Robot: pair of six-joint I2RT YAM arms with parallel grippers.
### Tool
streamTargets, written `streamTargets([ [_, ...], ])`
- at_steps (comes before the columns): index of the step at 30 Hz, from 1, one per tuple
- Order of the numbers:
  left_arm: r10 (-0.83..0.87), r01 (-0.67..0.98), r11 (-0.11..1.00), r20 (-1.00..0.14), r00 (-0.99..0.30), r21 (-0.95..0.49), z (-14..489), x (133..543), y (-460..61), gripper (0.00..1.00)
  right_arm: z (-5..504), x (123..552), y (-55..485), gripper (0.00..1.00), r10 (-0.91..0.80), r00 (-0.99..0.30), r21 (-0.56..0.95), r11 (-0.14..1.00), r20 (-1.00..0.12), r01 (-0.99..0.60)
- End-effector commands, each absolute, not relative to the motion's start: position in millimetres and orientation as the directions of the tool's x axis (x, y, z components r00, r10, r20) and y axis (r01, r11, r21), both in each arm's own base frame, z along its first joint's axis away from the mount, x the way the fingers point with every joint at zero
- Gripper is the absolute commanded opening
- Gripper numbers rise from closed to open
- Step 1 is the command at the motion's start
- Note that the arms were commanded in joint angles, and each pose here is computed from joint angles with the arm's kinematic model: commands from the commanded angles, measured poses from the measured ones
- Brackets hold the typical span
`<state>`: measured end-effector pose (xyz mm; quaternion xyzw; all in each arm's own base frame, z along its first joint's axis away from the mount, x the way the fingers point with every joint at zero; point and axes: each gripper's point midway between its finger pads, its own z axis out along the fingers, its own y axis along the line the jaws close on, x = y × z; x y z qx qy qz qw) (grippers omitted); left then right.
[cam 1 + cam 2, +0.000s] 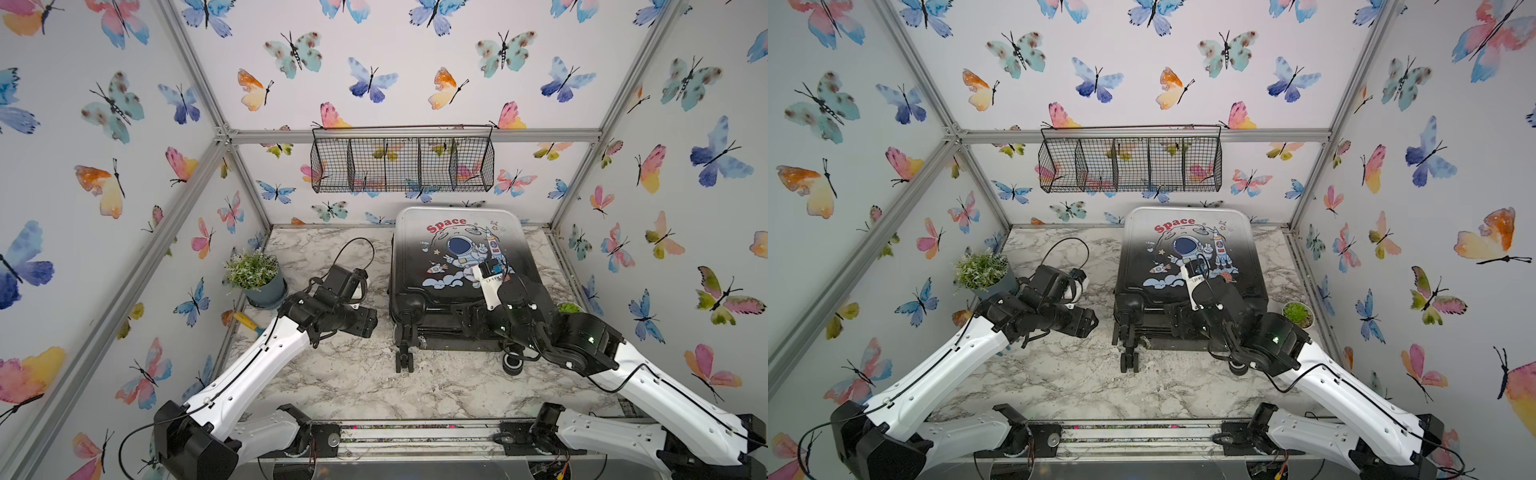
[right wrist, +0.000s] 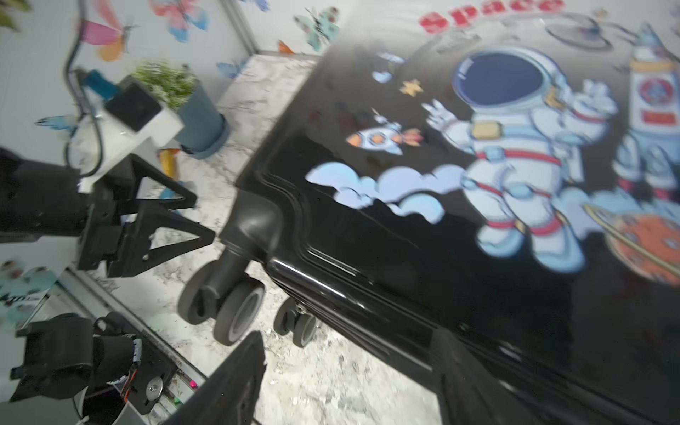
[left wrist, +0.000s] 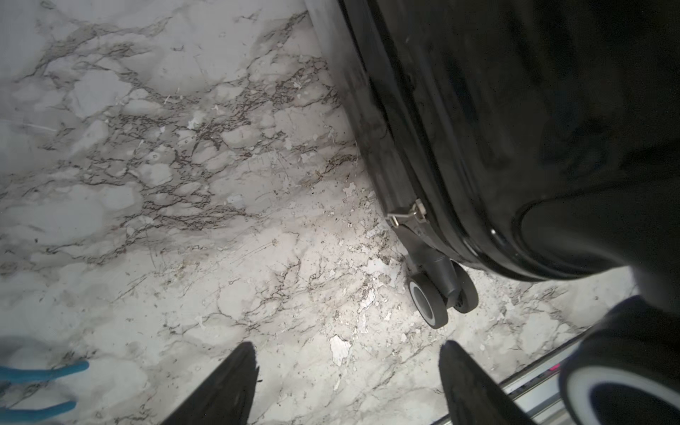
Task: Close the suitcase zippers
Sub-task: Pick up the suitcase from the center of the board.
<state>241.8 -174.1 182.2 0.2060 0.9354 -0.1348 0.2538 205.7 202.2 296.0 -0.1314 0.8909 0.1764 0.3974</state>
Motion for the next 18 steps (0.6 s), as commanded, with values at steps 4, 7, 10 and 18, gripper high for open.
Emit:
streamTargets([
  [4,0.387,0.647,0.761,-0.765,-0.515,-0.05,192.1,270.2,-204.8,0.77,285.5,183.0,101.7,0.82,0.168,-0.719,0.163,0.984,-0.675,0.077],
  [7,0.386,0.679,0.733,-0.795,-0.467,-0.043,188.8,275.4,-210.5,0.78,288.1,173.6,83.7,0.84,0.186,-0.718,0.15,0.982,-0.671,0.114],
  [10,0.422,0.686,0.727,-0.774,-0.471,-0.022,171.0,281.1,-207.6,0.77,282.5,167.5,69.0,0.84,0.255,-0.69,0.195,0.967,-0.678,0.166],
  [18,0.417,0.726,0.686,-0.788,-0.453,-0.054,155.7,282.0,-215.4,0.77,259.6,171.5,35.2,0.84,0.196,-0.621,0.057,0.97,-0.759,0.236],
])
